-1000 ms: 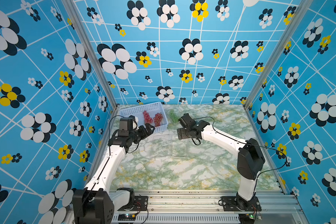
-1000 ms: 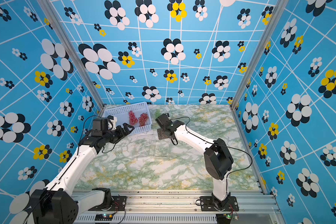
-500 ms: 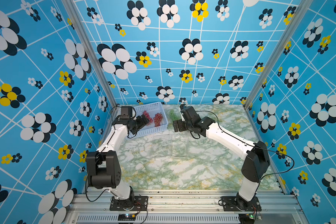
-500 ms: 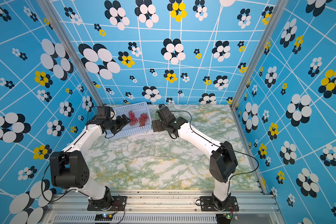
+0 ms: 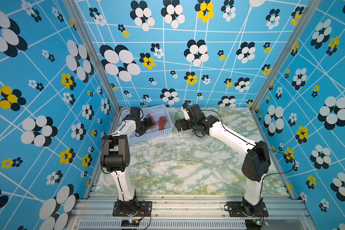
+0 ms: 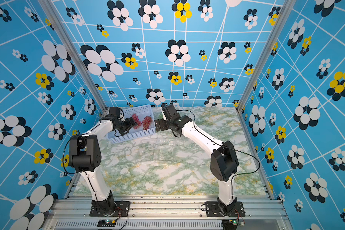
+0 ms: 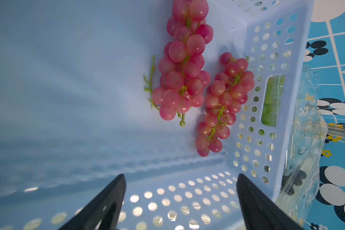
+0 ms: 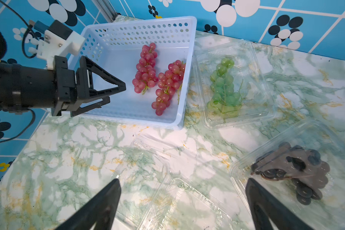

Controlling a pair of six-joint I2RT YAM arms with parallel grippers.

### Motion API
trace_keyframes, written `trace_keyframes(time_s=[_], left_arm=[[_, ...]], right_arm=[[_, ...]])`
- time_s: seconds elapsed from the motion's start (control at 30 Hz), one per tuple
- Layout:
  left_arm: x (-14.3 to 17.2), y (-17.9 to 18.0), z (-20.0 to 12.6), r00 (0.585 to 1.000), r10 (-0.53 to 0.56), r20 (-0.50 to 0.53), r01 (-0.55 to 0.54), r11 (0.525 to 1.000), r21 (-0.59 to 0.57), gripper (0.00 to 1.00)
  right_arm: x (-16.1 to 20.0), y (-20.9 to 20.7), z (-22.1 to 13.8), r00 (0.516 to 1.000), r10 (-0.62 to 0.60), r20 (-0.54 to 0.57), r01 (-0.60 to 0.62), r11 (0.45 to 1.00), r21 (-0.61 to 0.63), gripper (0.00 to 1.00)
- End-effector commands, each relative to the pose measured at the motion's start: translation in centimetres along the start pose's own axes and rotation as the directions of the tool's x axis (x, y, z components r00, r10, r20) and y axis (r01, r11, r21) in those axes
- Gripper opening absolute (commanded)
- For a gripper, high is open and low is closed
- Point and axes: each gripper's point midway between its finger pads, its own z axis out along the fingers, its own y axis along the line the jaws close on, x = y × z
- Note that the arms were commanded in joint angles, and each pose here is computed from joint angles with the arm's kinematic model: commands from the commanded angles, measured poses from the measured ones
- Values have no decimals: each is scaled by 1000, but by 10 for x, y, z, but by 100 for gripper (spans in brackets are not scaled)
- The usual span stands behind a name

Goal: Pack grapes into containers
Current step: Pick up the grape from the basket.

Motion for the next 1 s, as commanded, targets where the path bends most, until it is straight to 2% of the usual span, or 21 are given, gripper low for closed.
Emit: trace_keyframes(time_s=[0.0, 0.47, 0.7, 0.97], left_arm=[[-6, 1, 15, 1000, 9, -9, -9, 1000, 3, 88], [-23, -1, 58, 1000, 0, -18, 1, 999, 38, 89], [-28, -15, 72, 1000, -15, -18, 18, 991, 130, 89], [-36, -45, 72, 1000, 0, 10, -3, 968, 253, 89]], right_arm=[[6, -9, 8, 1000, 11, -20, -11, 1000, -12, 99], [21, -25, 29, 996, 60, -69, -61, 998, -8, 99], [21, -25, 36, 994, 65, -85, -65, 998, -3, 99], [23, -26, 41, 993, 65, -100, -65, 998, 2, 99]])
